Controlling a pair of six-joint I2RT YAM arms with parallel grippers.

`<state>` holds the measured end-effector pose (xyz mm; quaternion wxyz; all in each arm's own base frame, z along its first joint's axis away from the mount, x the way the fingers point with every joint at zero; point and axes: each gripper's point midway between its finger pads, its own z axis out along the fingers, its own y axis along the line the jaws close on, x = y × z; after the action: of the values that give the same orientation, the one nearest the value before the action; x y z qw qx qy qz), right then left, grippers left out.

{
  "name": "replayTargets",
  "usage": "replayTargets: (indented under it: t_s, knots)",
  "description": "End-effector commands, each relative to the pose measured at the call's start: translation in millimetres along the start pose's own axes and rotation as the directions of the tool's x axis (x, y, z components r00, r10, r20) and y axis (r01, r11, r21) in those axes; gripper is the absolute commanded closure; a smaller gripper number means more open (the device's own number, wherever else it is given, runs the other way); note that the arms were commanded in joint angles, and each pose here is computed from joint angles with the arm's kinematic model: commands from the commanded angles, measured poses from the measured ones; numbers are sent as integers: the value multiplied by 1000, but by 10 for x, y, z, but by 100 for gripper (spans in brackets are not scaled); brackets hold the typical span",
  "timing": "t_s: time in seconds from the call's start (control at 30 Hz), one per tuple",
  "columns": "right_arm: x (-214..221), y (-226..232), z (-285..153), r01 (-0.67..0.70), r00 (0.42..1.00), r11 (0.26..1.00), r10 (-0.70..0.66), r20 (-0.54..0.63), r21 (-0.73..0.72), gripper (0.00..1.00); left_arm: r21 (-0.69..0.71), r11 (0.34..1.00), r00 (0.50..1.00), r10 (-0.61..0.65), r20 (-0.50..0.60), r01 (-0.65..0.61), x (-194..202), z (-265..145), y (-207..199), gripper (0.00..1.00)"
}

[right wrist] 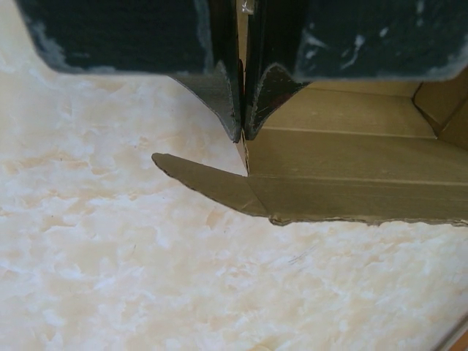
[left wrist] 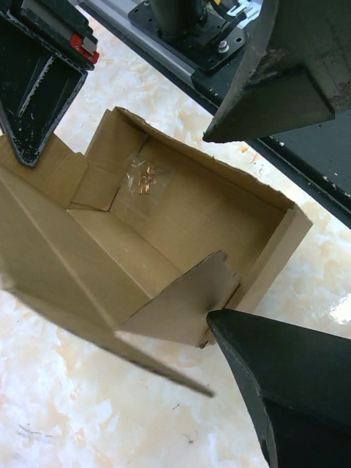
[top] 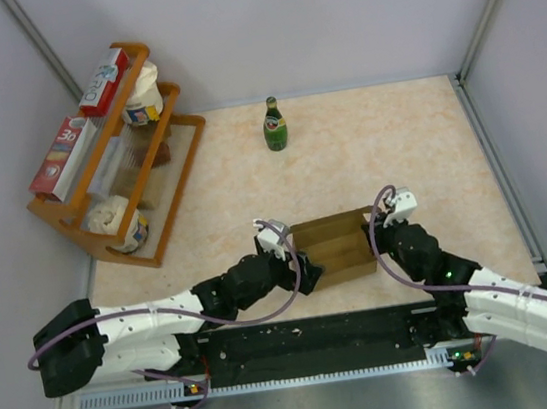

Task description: Fold the paper box

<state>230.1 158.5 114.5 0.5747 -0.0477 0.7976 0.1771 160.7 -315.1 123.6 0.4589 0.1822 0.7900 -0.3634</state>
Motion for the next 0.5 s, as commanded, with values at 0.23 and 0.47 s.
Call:
replayTargets:
  t_s: [0.23, 0.47]
  knots:
    - [-104, 22, -34, -41, 997, 999, 42, 68, -11, 100, 101, 992, 995, -86, 49, 81, -160, -216, -189, 1]
    - [-99, 12, -26, -41, 995, 999, 41, 87, -12, 100, 145, 983, 993, -113, 17, 110, -74, -270, -244, 1]
